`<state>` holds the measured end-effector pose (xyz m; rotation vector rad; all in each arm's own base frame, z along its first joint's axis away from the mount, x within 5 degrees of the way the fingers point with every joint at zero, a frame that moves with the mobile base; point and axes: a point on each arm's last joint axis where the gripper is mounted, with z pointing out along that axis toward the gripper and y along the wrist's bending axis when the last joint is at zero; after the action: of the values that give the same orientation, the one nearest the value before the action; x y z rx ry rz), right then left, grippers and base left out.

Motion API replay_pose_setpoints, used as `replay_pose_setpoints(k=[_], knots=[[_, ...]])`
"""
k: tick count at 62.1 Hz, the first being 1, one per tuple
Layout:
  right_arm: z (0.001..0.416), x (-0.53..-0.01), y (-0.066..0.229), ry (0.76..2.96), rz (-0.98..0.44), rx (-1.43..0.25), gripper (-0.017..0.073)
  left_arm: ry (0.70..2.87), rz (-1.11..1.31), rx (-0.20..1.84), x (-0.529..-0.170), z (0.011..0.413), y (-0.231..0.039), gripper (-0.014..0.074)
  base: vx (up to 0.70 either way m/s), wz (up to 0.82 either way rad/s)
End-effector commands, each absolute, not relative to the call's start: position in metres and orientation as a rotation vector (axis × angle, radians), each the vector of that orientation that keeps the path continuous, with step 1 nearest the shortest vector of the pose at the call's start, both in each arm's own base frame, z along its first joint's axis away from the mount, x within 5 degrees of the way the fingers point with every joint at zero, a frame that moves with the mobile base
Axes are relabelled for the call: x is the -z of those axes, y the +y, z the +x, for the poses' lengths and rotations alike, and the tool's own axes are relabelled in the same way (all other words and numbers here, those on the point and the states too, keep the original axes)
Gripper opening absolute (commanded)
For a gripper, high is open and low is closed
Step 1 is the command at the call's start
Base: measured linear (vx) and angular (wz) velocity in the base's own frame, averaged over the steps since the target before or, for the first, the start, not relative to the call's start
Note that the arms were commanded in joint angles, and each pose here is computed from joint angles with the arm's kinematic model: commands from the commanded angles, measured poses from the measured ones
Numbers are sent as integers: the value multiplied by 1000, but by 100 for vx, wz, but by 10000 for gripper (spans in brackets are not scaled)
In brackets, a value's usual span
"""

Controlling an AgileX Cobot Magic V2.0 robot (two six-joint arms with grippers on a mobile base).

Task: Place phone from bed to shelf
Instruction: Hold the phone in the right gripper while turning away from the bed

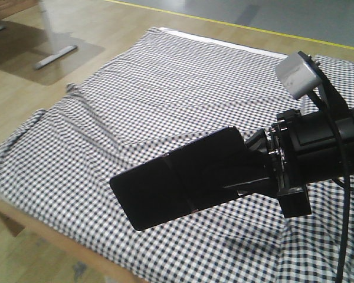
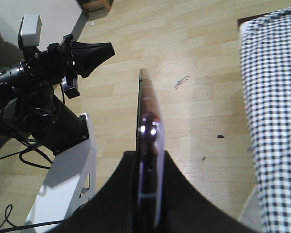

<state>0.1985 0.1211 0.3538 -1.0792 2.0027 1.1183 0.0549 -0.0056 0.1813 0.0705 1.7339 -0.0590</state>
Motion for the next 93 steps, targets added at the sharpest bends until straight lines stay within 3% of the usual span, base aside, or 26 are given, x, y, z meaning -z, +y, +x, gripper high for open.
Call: replay_pose_setpoints(k=[1,93], knots=[[187,-374,124,1899,-1091,-1230,-1,1659,54,66,-187,56,-5,1,-11,42],[187,-374,124,1899,-1091,-1230,-1,1659,54,66,-187,56,-5,1,-15,60]])
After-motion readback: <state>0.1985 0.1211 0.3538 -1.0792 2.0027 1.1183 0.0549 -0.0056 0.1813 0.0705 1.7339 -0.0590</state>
